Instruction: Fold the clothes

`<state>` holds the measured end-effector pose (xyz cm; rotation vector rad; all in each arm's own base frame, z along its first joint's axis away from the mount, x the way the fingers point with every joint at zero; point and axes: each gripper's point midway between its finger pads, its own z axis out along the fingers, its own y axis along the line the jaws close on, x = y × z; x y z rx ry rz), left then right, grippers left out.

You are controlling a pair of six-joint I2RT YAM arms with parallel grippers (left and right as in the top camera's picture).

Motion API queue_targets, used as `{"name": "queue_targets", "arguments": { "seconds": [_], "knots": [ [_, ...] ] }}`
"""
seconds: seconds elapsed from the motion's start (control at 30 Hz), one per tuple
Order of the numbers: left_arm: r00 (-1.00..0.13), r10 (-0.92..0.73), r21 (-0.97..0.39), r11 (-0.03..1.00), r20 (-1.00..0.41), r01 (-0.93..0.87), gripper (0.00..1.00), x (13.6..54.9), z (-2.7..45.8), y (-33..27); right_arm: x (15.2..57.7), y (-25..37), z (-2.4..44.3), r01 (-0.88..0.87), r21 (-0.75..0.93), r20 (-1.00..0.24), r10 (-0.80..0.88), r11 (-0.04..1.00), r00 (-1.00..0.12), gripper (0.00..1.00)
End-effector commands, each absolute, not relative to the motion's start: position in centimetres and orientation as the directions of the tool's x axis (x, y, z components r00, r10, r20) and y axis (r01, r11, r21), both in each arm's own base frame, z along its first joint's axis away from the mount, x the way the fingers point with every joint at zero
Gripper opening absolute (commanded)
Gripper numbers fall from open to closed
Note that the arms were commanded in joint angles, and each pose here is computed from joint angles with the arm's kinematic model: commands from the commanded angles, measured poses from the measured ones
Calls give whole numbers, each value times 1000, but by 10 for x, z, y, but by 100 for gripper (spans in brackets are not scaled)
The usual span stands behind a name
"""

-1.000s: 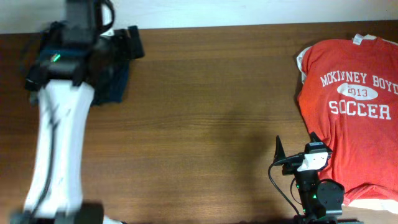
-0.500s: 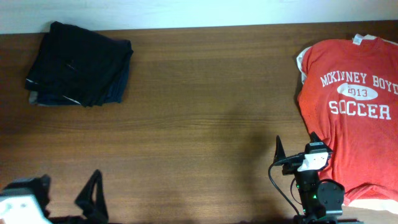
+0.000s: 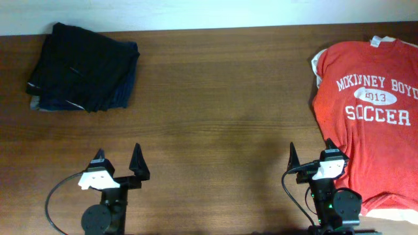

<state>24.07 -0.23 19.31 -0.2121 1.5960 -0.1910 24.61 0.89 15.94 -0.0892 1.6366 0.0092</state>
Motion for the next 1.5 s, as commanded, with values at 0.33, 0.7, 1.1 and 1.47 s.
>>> {"name": "queue_targets", "arguments": {
  "seconds": [0.33, 0.7, 1.1, 1.47],
  "knots": [
    [-76, 68, 62, 995, -995, 77, 99, 245, 158, -15, 246, 10, 158, -71, -45, -996, -50, 996, -67, 98],
    [-74, 86, 76, 988, -994, 133, 99, 243, 157, -30, 246, 10, 158, -70, -46, -996, -50, 996, -67, 98],
    [-74, 86, 76, 988, -994, 133, 99, 243, 157, -30, 246, 10, 158, -70, -46, -996, -50, 996, -67, 98],
    [-74, 86, 76, 988, -994, 133, 99, 243, 157, -30, 246, 10, 158, -70, -46, -996, -50, 996, -67, 98]
  ]
}}
